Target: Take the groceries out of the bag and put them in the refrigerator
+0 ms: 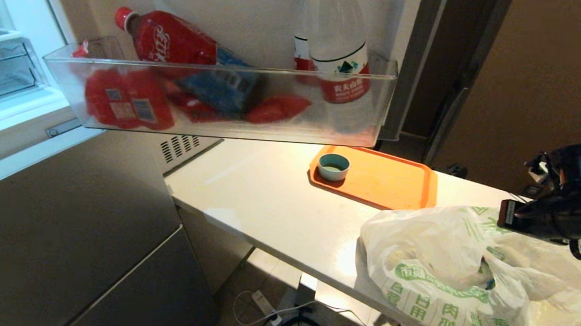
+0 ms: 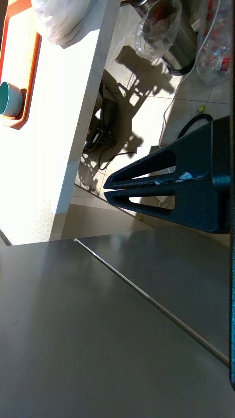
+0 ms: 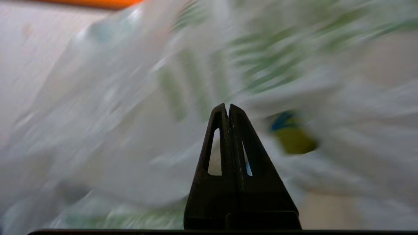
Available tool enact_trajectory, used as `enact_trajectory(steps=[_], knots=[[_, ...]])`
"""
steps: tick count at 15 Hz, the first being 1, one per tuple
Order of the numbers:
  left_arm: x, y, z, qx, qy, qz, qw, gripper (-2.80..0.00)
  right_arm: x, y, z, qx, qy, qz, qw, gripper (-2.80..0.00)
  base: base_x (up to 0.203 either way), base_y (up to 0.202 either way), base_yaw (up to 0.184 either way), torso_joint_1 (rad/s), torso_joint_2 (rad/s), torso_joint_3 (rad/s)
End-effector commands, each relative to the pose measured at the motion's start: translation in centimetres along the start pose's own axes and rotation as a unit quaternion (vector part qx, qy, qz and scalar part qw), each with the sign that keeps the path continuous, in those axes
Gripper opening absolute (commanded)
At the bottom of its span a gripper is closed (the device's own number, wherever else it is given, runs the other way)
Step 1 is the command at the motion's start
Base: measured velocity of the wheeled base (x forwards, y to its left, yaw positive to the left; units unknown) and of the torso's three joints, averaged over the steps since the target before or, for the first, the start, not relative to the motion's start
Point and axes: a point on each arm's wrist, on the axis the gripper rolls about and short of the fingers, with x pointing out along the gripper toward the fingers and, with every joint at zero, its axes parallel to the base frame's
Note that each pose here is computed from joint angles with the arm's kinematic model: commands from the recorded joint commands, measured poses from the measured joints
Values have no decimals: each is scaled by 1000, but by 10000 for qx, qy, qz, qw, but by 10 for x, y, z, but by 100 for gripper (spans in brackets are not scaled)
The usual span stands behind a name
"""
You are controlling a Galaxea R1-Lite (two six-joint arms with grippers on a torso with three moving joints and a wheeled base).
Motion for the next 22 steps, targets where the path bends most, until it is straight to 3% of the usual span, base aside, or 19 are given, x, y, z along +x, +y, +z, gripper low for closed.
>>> enact_trajectory(steps=[1, 5, 8, 10, 12, 15, 17, 20, 22], knots=[[0, 0, 0, -1, -1, 1, 10000, -280, -12, 9, -8, -93, 9, 135, 9999, -280, 0, 0, 0, 0, 0, 0], [0, 0, 0, 6, -1, 1, 10000, -280, -7, 3, -40, -6, 630, 34, 9980, -280, 0, 0, 0, 0, 0, 0], [0, 0, 0, -1, -1, 1, 10000, -280, 3, 1, -53, 7, 1000, 310, 9945, -280, 0, 0, 0, 0, 0, 0], [0, 0, 0, -1, -1, 1, 10000, -280, 20, -5, -59, 91, 1198, 255, 9924, -280, 0, 0, 0, 0, 0, 0], [0, 0, 0, -1, -1, 1, 10000, -280, 36, -9, -56, 142, 1225, 199, 9922, -280, 0, 0, 0, 0, 0, 0], [0, 0, 0, -1, -1, 1, 10000, -280, 58, -35, -46, 423, 1167, -79, 9922, -280, 0, 0, 0, 0, 0, 0], [0, 0, 0, -1, -1, 1, 10000, -280, 71, -46, -46, 355, 1251, -140, 9914, -280, 0, 0, 0, 0, 0, 0], [0, 0, 0, -1, -1, 1, 10000, -280, 99, -50, -42, 321, 1337, -75, 9905, -280, 0, 0, 0, 0, 0, 0], [0, 0, 0, 6, -1, 1, 10000, -280, 111, -49, -21, 300, 1035, 12, 9942, -280, 0, 0, 0, 0, 0, 0]])
